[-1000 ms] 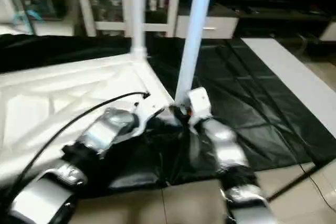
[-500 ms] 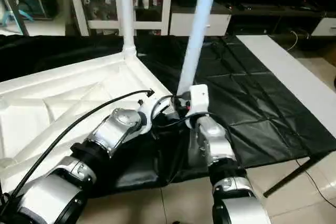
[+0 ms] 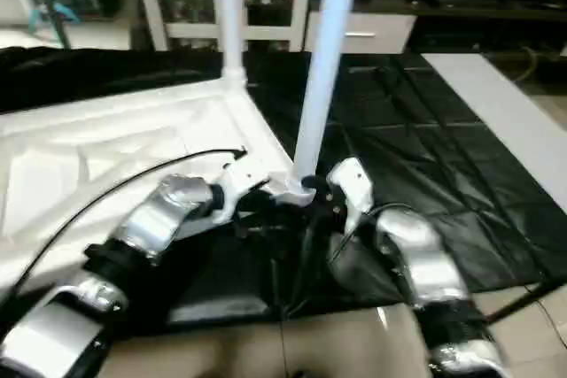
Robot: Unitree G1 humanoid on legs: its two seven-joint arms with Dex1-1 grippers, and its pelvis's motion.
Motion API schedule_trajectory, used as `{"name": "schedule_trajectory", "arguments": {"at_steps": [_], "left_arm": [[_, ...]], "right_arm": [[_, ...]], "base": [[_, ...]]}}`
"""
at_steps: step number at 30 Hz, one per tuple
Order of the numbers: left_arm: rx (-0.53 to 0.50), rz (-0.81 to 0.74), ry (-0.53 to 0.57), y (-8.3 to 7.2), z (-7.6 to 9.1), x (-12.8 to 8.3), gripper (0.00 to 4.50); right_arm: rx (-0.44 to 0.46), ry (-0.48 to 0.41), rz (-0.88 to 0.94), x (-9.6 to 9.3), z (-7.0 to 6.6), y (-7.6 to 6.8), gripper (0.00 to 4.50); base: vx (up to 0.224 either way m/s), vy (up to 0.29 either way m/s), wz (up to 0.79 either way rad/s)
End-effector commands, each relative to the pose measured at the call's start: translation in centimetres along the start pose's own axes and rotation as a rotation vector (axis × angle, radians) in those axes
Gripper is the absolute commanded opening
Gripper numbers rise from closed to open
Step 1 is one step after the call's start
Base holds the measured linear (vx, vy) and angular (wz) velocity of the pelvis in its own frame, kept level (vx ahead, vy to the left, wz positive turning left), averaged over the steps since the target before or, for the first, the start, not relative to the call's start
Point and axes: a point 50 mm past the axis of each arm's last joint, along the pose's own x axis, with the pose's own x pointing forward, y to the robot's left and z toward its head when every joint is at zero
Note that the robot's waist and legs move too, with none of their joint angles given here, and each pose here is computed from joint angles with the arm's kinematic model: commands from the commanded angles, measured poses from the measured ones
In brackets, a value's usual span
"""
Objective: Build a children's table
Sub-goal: Rotate leg to tighten
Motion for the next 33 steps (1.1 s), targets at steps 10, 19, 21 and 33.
{"name": "schedule_trajectory", "arguments": {"at_steps": [10, 19, 21, 33], "left_arm": [[0.035, -0.390, 0.068, -3.5, -3.8, -2.2, 0.00], [0.064, -0.451, 0.097, -4.1, -3.8, -2.6, 0.00], [0.068, -0.451, 0.099, -4.0, -3.7, -2.6, 0.00], [0.069, -0.450, 0.109, -4.0, -3.8, -2.7, 0.00]], "right_arm": [[-0.059, 0.127, 0.095, -4.3, 0.7, -0.9, 4.45], [-0.049, 0.098, 0.249, -1.9, 1.2, 0.7, 4.45], [-0.051, 0.100, 0.278, -1.6, 1.2, 0.8, 4.45], [-0.048, 0.109, 0.371, 0.4, 1.4, 0.4, 3.36]], "base": [[0.029, -0.012, 0.03], [0.000, 0.000, 0.00], [0.000, 0.000, 0.00], [0.000, 0.000, 0.00]]}}
